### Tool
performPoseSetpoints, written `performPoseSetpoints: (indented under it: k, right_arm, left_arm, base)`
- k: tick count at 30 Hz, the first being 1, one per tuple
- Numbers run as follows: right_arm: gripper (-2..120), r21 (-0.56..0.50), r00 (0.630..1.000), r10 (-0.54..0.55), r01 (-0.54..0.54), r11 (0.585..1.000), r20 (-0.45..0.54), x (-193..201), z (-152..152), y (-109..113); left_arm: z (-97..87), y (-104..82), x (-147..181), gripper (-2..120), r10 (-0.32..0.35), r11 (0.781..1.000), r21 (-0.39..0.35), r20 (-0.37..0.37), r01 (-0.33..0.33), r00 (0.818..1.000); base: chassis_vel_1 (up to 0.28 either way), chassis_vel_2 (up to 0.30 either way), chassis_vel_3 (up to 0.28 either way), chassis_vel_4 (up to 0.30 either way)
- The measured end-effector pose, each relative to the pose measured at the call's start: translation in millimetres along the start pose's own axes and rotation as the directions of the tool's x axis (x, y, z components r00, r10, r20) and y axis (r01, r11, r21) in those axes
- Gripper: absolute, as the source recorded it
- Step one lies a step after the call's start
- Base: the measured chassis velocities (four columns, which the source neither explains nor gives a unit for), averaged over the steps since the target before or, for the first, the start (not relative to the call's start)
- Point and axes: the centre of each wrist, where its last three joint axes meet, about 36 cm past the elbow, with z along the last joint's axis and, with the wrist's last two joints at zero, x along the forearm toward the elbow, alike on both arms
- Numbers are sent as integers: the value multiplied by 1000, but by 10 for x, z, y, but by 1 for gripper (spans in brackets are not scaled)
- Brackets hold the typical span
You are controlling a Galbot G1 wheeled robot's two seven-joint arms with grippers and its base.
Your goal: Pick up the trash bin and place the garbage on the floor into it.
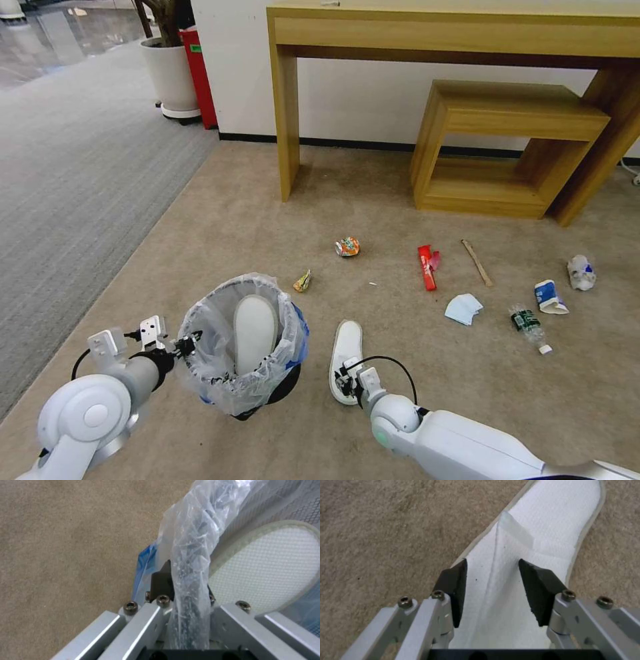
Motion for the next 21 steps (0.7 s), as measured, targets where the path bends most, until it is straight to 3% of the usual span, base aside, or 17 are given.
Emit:
performPoseSetpoints:
  k: [3,10,13,21]
  right_arm:
    - [28,1,1000,3,-3,1000,-4,-3,21,-7]
    - [14,1,1000,11,-11,1000,-5,-2,41,-26]
    - [2,4,1000,19,-19,1000,-5,5,58,-50]
    - [0,6,1000,30,-30,1000,-8,29,108,-113]
  left_arm:
    - [-1,-2,2,1,1,1000,0,1,-1,1000]
    - [2,-3,3,1,2,1000,0,1,-2,1000]
    - [5,-7,5,1,4,1000,1,1,-4,1000]
    - [28,-14,-7,1,6,1000,0,-3,-6,1000]
  base:
    - [0,0,0,0]
    - [0,0,0,0]
    - [0,0,0,0]
    - [0,0,0,0]
